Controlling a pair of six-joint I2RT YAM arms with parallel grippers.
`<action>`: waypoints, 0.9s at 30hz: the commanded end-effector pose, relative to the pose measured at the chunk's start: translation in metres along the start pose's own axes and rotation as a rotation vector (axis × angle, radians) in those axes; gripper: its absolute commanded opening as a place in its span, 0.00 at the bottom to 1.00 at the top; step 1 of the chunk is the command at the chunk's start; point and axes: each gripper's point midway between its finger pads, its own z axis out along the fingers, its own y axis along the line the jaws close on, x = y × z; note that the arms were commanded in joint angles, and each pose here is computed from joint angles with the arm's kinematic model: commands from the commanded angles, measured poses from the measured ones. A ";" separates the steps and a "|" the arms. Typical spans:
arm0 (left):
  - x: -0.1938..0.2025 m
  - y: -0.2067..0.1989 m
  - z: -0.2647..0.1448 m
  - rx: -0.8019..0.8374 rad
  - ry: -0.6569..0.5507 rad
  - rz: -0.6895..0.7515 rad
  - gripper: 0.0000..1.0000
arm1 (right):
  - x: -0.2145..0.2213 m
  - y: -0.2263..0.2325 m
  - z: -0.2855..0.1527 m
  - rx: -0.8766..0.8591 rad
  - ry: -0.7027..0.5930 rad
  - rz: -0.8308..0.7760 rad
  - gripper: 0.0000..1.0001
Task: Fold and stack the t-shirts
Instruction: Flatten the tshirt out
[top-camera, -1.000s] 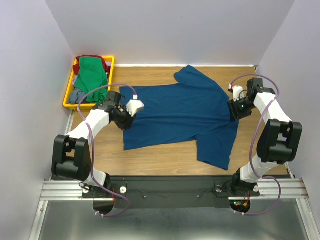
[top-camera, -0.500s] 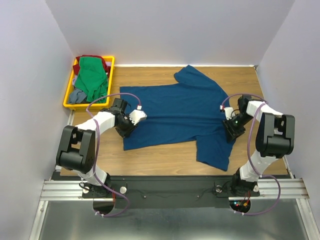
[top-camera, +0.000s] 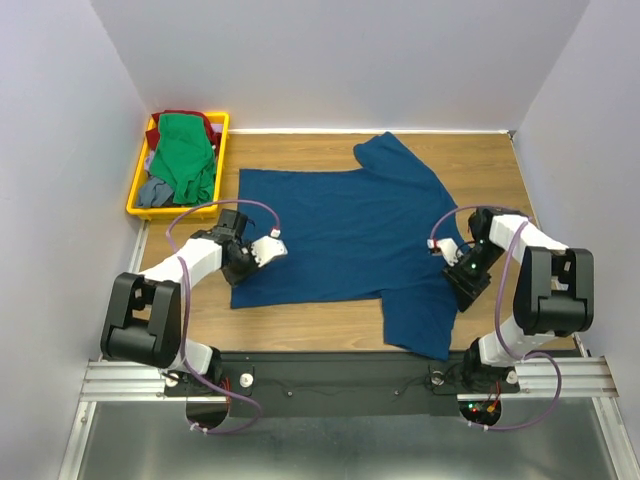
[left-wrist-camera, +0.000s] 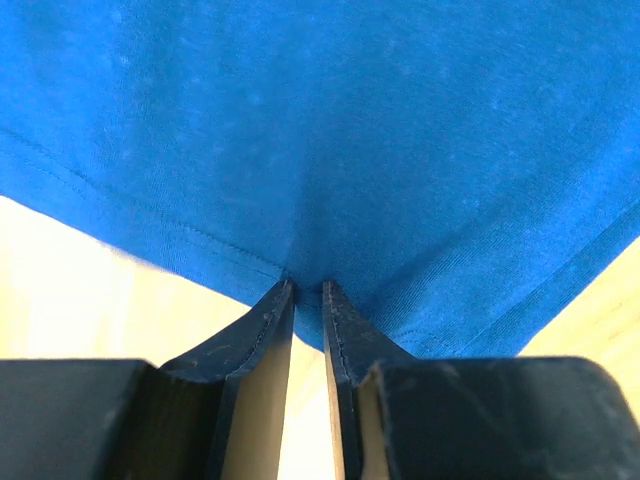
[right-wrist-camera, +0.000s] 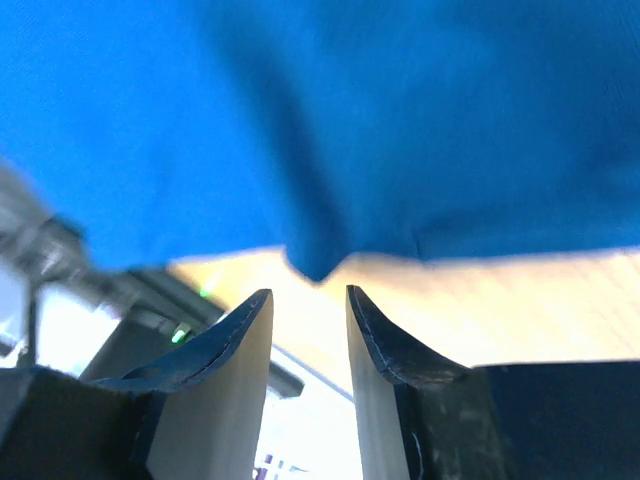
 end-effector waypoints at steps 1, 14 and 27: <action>0.030 -0.032 -0.023 0.145 0.088 0.081 0.31 | -0.032 0.021 -0.049 -0.057 -0.163 -0.134 0.41; -0.125 0.095 -0.033 -0.047 -0.287 -0.199 0.37 | -0.224 -0.143 -0.080 0.127 -0.533 0.247 0.41; -0.088 0.076 0.042 0.036 -0.149 -0.298 0.36 | -0.157 -0.138 -0.005 0.149 -0.296 0.292 0.38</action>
